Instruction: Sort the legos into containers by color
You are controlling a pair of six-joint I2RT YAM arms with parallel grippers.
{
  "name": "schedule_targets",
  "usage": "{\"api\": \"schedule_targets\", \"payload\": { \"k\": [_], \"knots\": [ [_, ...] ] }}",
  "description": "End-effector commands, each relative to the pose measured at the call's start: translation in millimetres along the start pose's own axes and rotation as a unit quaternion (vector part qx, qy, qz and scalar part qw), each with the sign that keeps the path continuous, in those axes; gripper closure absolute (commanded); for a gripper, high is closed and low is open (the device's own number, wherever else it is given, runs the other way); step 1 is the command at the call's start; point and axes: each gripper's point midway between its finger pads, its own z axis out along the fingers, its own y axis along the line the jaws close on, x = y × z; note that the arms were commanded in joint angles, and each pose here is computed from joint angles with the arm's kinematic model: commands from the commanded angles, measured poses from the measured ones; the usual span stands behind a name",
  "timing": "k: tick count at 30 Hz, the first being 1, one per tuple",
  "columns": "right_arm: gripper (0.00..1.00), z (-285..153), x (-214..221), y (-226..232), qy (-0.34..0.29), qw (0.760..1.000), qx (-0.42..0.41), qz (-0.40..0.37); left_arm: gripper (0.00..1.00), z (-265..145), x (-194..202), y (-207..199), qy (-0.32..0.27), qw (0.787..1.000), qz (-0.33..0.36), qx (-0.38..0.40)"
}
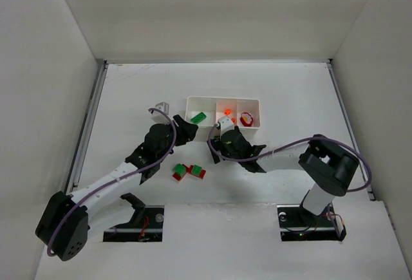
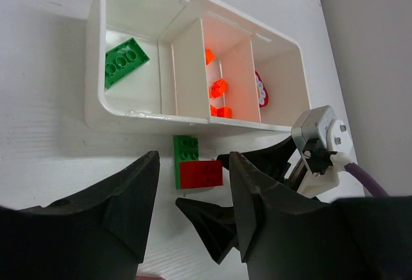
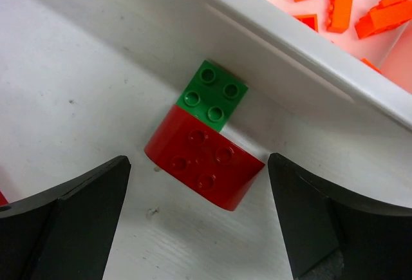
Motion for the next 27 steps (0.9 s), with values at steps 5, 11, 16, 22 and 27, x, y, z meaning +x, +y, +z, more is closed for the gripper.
{"api": "schedule_targets", "payload": {
  "k": [5, 11, 16, 22, 27],
  "knots": [
    [0.11, -12.1, -29.8, 38.1, -0.059, 0.997, -0.052, 0.026, 0.57, -3.5, -8.9, -2.8, -0.01, 1.0, -0.008, 0.012],
    [0.11, -34.4, -16.8, 63.3, -0.047, 0.994, -0.092, 0.039, 0.57, -3.8, -11.8, 0.5, -0.012, 1.0, -0.008, 0.006],
    [0.11, -31.7, -28.7, 43.1, -0.064, 0.995, -0.056, 0.046, 0.57, -4.4, -10.8, 1.5, -0.011, 1.0, -0.009, 0.004],
    [0.24, -11.5, -34.9, 39.3, -0.063, 0.997, -0.037, 0.04, 0.57, -4.6, -8.2, 4.2, -0.007, 1.0, -0.01, 0.0],
    [0.37, -4.7, -38.3, 39.4, -0.065, 0.997, -0.027, 0.031, 0.57, -3.4, -8.3, 4.3, -0.006, 1.0, -0.009, -0.001]
  ]
}}
